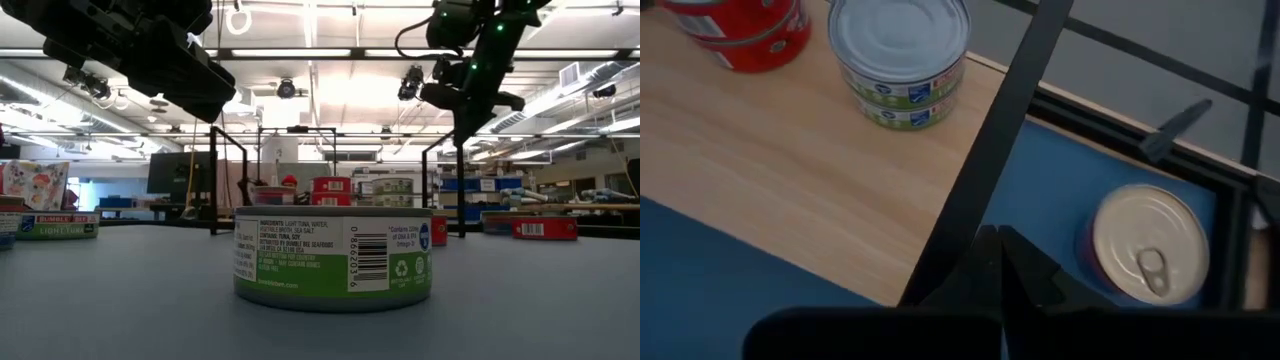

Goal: Stack canned seafood by type on shelf
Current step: Stack the blue tuna can on top of the other blue tuna can on the shelf

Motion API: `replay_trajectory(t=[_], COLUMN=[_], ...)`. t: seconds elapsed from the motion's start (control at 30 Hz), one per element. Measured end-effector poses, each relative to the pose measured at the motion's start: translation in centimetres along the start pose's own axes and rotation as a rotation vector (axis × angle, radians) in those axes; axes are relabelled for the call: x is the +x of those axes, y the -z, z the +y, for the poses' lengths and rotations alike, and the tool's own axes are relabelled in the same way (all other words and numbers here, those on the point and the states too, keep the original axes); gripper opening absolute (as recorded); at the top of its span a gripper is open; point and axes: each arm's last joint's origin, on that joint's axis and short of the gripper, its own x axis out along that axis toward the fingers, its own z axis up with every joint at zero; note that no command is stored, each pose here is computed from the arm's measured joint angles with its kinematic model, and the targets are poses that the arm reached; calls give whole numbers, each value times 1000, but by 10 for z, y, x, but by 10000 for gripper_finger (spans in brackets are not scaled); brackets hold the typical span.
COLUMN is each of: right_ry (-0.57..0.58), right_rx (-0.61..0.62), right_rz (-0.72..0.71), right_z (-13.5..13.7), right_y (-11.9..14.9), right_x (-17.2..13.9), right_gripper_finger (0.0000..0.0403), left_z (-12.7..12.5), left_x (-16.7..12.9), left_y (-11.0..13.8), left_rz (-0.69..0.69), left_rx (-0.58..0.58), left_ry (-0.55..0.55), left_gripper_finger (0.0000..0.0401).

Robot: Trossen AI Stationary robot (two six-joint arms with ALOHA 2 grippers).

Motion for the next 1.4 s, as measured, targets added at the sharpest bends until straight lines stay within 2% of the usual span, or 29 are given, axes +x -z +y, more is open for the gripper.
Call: replay_trajectory(t=[0.2,0.33,0.47,0.63,0.8,1.03,1.3,1.4], right_ry=[-1,66,136,136,119,202,164,196], right_rx=[-28,-42,25,172,344,582,824,924], right_rz=[7,31,24,28,113,152,68,60], right_z=[-3,-18,-37,-52,-66,-82,-90,-98], right_y=[-2,3,5,2,11,34,50,54], right_x=[1,-9,-21,-21,3,33,64,69], right_gripper_finger=[1,1,1,1,1,2,39,56], left_z=[0,0,0,0,0,0,0,0], left_x=[0,0,0,0,0,0,0,0], left_y=[0,1,1,1,1,1,1,1], left_rz=[4,12,15,14,14,14,14,14], left_rx=[-11,-22,-22,-23,-23,-17,-17,-17], left_ry=[-4,-4,-4,-4,-4,-4,-4,-4], left_gripper_finger=[1,1,1,1,1,1,1,1])
